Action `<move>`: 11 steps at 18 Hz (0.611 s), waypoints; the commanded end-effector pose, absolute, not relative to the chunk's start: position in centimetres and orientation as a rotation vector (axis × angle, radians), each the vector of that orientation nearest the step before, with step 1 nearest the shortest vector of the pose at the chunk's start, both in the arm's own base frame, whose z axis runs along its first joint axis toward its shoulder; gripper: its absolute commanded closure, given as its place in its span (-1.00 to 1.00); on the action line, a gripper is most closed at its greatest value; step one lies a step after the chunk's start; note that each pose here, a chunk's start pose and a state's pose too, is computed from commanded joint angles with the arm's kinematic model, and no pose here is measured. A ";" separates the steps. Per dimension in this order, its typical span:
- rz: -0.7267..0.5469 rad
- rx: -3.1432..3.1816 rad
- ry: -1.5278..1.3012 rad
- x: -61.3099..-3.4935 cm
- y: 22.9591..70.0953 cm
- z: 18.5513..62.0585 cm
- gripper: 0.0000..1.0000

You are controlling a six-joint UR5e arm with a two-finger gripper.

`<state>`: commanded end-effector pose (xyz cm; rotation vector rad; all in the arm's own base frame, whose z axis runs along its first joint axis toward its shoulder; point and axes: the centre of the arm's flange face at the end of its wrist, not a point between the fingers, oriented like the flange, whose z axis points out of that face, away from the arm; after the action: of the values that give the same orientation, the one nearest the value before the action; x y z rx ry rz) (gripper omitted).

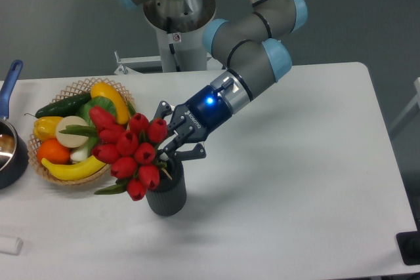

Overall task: Insert the flowers into the vase
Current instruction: 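Push the tulip stems further down into the vase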

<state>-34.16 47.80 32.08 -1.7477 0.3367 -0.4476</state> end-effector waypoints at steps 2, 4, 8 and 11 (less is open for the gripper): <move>-0.455 -1.750 0.330 -34.1 47.8 31.7 0.47; -0.461 -1.752 0.326 -34.2 47.8 31.3 0.47; -0.466 -1.755 0.323 -34.3 47.9 30.7 0.47; -0.477 -1.759 0.312 -33.9 47.6 30.1 0.47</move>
<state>-33.94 47.57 30.10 -1.7589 0.3119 -0.4773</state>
